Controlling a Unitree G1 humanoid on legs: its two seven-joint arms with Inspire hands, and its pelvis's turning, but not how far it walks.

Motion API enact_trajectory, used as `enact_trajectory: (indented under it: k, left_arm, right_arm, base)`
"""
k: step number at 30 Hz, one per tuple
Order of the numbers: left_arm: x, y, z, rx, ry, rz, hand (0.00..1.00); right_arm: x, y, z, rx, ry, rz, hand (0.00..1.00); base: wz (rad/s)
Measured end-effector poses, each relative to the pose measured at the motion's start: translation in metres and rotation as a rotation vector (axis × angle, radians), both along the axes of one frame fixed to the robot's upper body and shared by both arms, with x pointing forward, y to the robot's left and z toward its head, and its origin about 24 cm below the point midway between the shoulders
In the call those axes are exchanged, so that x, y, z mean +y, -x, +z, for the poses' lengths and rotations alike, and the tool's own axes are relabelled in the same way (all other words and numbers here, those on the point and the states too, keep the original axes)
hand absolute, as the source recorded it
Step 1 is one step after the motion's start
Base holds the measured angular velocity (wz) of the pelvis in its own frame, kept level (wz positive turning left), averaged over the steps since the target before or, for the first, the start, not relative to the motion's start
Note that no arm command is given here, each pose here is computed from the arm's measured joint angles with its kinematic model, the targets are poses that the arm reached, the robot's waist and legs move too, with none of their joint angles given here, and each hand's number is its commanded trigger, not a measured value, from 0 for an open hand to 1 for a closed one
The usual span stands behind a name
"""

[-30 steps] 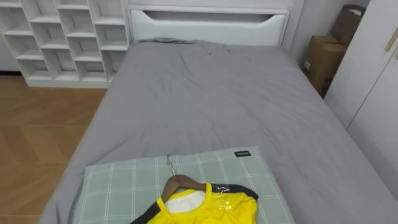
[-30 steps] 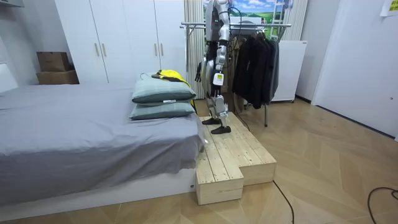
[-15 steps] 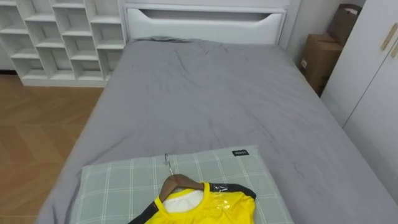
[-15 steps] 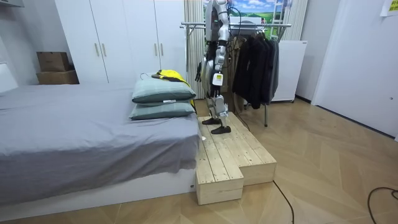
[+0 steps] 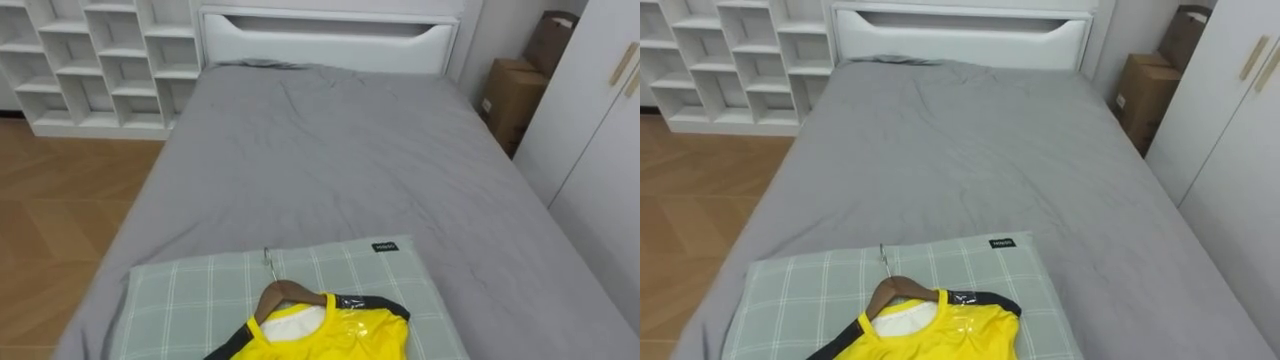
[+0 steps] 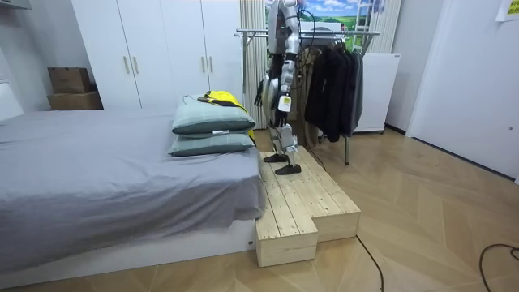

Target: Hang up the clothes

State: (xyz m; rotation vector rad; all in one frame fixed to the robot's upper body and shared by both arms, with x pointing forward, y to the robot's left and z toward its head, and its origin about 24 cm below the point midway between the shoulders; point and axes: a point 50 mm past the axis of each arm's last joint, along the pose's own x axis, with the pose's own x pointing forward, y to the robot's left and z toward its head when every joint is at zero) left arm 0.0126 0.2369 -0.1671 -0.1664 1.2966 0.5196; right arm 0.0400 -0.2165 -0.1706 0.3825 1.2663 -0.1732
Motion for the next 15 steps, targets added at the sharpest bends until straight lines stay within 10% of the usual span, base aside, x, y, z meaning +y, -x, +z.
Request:
enact_trajectory:
  k: [15]
  left_arm:
    - [0.053, -0.062, 0.048, -0.141, -0.743, -0.273, 0.0]
  right_arm:
    - [-0.015, -0.001, 0.002, 0.016, 0.138, 0.046, 0.0]
  base:
    - [0.02]
